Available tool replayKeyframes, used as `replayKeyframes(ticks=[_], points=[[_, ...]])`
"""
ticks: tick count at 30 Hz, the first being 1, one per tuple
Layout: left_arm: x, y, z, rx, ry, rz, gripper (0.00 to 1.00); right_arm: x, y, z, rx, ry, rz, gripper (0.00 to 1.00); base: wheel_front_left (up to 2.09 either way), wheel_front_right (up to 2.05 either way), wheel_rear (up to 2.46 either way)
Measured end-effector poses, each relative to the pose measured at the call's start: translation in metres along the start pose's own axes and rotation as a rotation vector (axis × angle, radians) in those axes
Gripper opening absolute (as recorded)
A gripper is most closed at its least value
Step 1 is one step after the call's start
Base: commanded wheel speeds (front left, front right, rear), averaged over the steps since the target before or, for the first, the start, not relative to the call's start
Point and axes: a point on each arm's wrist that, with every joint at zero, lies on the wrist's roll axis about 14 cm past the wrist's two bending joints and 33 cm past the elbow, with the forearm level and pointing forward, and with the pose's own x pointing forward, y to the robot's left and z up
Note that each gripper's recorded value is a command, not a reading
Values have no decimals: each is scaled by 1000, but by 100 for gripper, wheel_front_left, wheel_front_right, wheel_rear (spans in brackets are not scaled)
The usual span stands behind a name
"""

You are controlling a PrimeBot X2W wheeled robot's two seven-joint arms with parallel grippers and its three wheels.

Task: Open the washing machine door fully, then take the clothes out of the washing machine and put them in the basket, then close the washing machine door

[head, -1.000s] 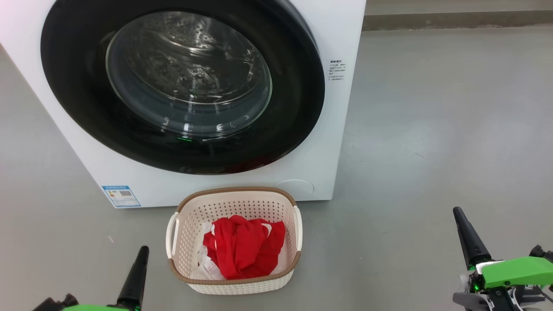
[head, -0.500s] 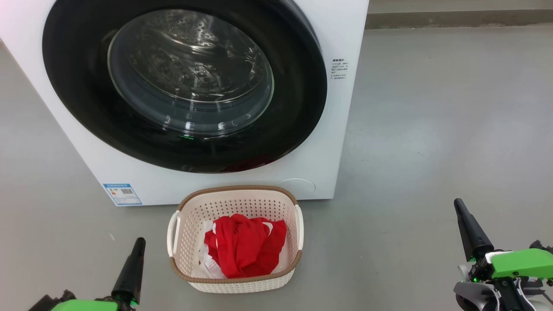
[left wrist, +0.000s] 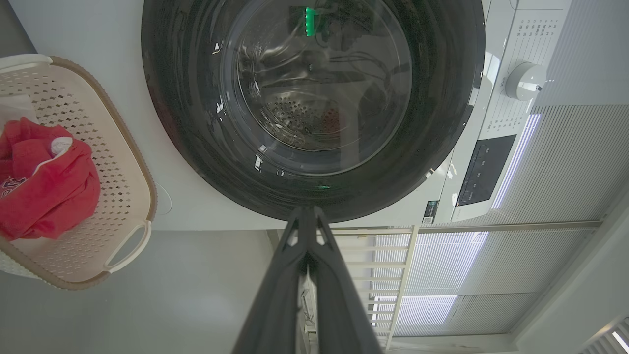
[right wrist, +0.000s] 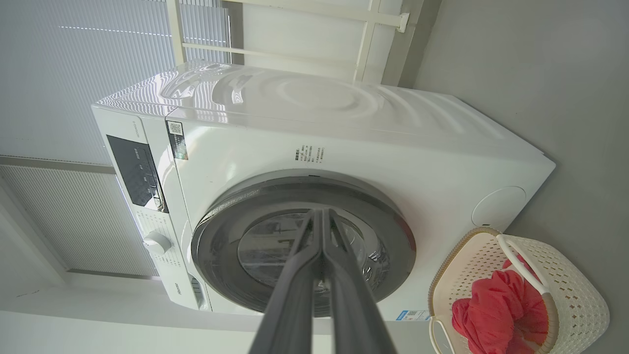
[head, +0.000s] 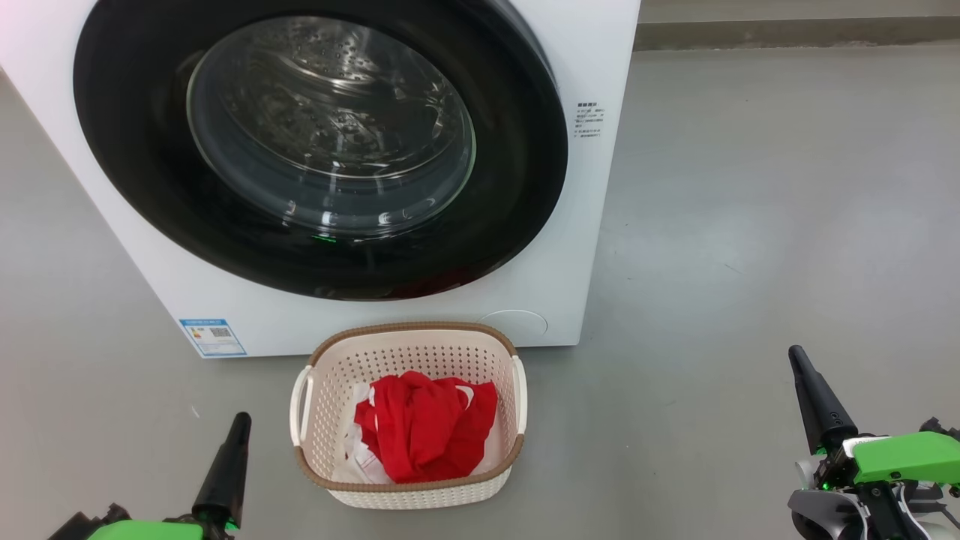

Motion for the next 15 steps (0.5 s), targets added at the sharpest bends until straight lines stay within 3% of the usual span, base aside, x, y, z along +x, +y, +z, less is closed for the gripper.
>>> replayKeyframes(ticks=[15], points=[[0,0,0,0,5,0,0,0,0,0,1,0,0,0,0,0,0]])
